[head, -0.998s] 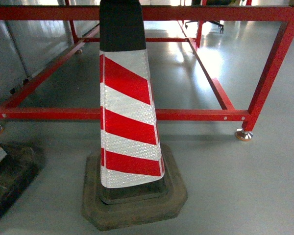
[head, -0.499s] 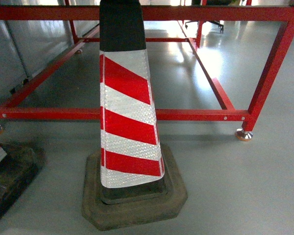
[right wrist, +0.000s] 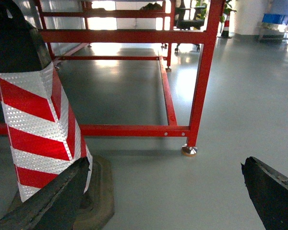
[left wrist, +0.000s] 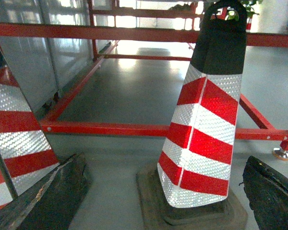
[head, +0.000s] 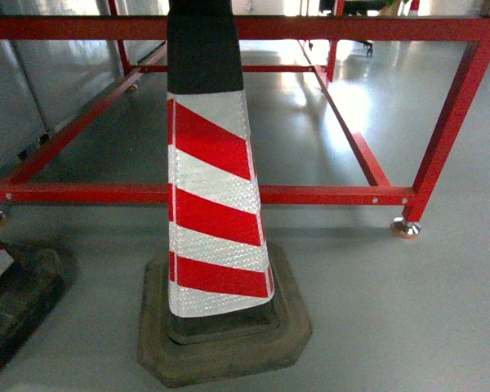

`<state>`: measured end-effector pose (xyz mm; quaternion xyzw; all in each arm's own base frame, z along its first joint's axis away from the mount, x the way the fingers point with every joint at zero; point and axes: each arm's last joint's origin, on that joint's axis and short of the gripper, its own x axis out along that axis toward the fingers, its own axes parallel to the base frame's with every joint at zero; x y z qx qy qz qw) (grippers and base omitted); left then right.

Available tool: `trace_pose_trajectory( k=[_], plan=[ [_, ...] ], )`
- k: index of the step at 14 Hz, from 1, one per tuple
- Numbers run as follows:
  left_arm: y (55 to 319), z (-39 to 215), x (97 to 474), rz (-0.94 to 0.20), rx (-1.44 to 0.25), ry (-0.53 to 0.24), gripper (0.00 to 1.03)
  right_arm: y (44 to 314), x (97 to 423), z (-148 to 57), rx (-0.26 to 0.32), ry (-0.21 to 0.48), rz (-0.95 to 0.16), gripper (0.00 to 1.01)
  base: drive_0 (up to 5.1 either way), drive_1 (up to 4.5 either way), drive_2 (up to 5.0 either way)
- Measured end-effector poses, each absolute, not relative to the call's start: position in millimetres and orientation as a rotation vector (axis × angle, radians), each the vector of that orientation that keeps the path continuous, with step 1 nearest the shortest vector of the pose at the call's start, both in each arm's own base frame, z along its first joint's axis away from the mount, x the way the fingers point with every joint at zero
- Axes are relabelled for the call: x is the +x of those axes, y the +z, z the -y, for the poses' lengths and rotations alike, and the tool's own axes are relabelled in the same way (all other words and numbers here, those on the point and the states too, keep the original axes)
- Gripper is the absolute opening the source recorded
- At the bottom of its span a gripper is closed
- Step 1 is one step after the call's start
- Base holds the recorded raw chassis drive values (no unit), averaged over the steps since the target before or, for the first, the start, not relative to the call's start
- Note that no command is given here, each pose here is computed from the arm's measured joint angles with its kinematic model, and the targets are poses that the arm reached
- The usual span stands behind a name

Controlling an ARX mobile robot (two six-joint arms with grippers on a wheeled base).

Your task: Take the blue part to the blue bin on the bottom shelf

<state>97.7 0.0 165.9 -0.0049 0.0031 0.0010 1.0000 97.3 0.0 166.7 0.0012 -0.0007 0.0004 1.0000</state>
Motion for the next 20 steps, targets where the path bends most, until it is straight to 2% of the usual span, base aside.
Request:
trace_pose_trajectory(
  k=[20],
  plan=[
    [166.2, 0.0, 97.7, -0.004, -0.010, 0.000, 0.98, 166.7, 97.3, 0.0, 0.002, 0.000, 0.002, 0.98, 0.0, 0.00, 0.0]
  ],
)
